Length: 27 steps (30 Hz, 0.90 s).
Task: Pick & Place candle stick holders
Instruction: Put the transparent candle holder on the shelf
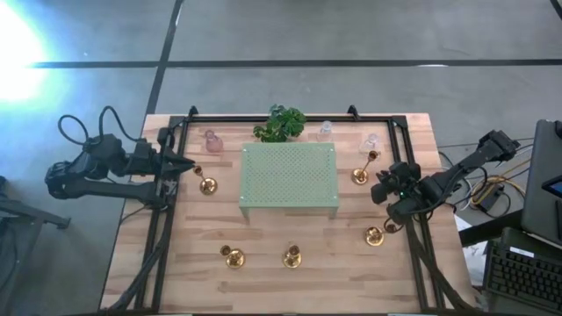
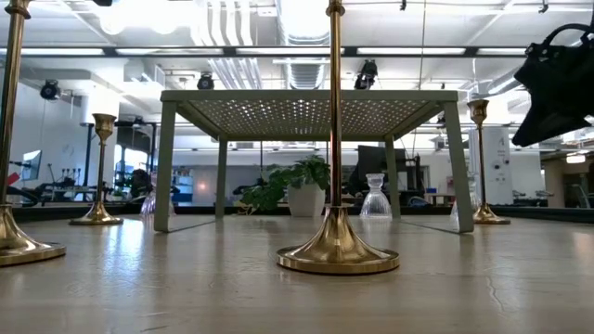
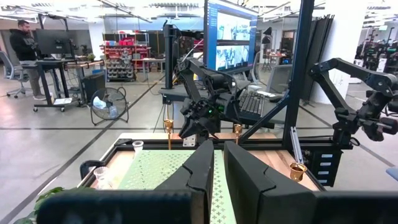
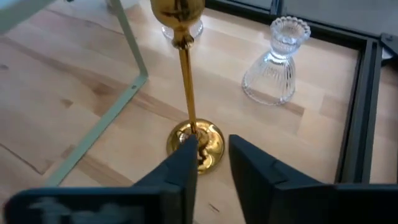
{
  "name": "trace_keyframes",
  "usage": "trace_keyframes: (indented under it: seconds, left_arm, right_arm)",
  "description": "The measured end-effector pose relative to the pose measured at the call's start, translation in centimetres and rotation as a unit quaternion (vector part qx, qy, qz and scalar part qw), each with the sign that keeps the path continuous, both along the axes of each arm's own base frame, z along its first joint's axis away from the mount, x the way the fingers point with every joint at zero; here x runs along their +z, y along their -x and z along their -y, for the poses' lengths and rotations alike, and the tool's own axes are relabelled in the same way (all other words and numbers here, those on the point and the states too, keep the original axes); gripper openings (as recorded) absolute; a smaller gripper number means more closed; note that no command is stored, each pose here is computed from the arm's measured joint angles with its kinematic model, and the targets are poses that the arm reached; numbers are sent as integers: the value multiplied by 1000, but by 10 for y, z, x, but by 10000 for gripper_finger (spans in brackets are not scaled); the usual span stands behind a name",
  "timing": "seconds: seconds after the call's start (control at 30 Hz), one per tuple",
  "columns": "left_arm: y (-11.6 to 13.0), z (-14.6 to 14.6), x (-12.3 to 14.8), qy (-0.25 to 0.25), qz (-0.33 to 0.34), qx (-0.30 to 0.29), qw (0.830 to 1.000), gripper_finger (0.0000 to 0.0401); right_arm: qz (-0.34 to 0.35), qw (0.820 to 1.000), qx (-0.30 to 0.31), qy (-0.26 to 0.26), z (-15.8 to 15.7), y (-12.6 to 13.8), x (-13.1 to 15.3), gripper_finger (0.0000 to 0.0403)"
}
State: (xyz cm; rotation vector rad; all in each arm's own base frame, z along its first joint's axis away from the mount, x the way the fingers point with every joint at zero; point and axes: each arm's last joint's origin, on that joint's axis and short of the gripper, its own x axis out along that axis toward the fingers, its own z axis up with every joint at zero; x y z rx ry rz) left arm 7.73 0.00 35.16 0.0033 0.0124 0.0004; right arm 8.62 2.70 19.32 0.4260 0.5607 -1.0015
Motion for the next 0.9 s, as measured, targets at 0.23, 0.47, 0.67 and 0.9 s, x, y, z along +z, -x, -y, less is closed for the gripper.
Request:
trace_keyframes:
  seconds: [0.23,0.47,0.67,0.9]
  left_arm:
    - [0,0,0,0,0,0,1000,45]
    - [0,0,0,0,0,0,1000,45]
    - [0,0,0,0,0,0,1000,45]
    - [0,0,0,0,0,0,1000,45]
  right_arm:
    - [21,1000,-6,15,1,-1,1,158]
    - [43,999,-16,14,1,-6,12,196]
    - [60,994,38,81,0,-18,72,189]
    - [23,986,19,163,27,-17,158,168]
